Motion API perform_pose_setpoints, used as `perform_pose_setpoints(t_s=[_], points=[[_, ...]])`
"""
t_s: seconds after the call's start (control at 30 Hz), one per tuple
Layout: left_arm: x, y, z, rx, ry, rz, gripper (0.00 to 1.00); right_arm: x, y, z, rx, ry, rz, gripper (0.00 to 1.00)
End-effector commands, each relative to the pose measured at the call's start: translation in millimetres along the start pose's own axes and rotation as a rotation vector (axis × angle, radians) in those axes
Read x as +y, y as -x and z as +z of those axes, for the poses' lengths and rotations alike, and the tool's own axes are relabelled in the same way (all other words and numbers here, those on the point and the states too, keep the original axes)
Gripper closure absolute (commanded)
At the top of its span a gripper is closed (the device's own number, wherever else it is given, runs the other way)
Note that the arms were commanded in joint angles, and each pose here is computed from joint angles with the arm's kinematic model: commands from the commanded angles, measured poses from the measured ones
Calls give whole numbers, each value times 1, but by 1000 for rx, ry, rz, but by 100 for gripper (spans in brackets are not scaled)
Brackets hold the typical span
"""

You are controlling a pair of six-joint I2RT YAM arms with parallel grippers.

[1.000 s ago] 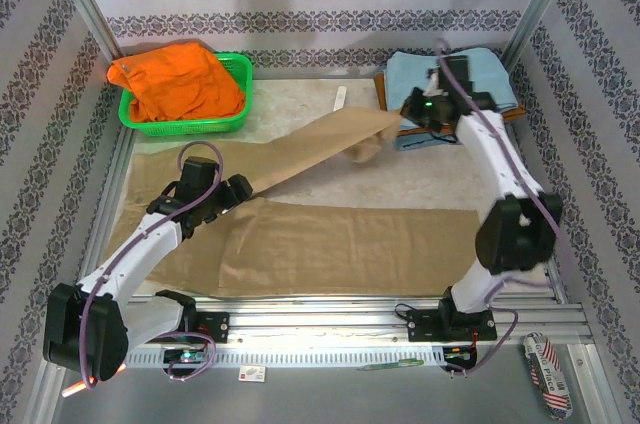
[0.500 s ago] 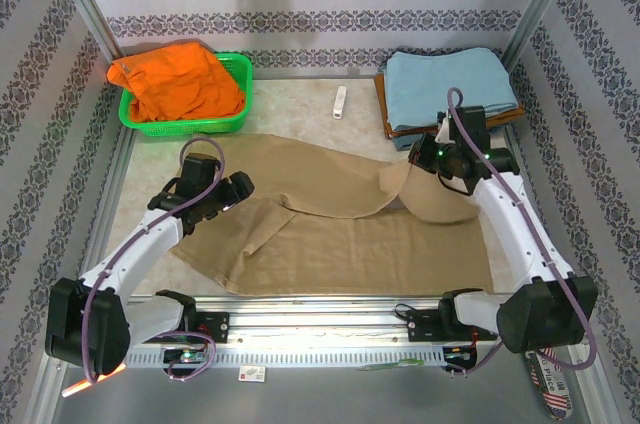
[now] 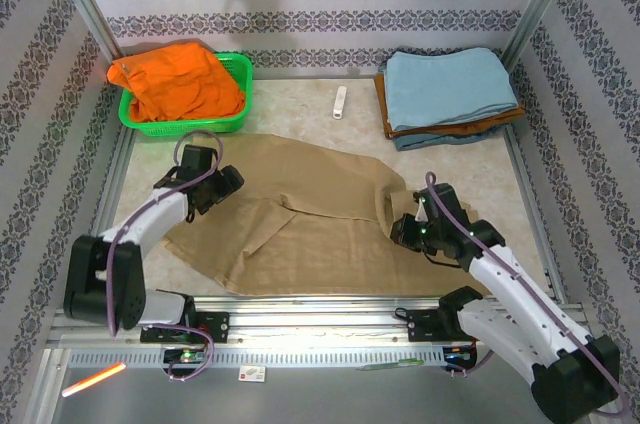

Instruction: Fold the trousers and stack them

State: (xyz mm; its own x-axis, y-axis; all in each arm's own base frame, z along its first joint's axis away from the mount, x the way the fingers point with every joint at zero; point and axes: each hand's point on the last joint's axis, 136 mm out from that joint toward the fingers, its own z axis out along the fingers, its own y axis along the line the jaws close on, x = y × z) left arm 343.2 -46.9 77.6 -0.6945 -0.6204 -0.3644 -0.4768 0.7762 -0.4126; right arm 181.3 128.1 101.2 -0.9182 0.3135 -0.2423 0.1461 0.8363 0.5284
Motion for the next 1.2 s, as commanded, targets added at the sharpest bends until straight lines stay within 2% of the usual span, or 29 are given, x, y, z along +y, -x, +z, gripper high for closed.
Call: perform_pose_setpoints(t_s=[0.0,0.03,0.1,0.17,0.23,0.33,0.43,0.57,0.73,0.87,1.0,1.17], points=[[-34,28,12,-49,-93,-26,18,-12,-24,9,70,-50,33,78],[-40,27,20,-33,-100,-24,19,-16,-28,10,83,-77,25,68],[-52,23,29,-16,-95,0,20,-20,-27,5,82,-116,9,63],[-64,19,34,-25,-101,32,19,-21,-13,-12,19,-170,-28,57],[-67,16,41,-32,-83,42,18,-18,6,-34,-69,-202,-63,47],[-50,10,60,-20,-20,11,18,-15,35,-58,-186,-221,-69,40],[-19,2,74,-15,44,-46,19,-20,63,-68,-242,-218,-14,40],[30,-9,78,4,96,-171,22,-27,87,-62,-243,-149,93,41],[86,-22,53,-2,187,-276,23,-22,107,-53,-250,-111,103,42],[124,-35,35,2,196,-402,23,-7,113,-31,-207,-77,72,42],[140,-32,20,-28,188,-452,22,13,112,0,-131,-113,-30,40],[127,-22,13,-35,130,-436,22,46,111,37,-29,-195,-219,36]])
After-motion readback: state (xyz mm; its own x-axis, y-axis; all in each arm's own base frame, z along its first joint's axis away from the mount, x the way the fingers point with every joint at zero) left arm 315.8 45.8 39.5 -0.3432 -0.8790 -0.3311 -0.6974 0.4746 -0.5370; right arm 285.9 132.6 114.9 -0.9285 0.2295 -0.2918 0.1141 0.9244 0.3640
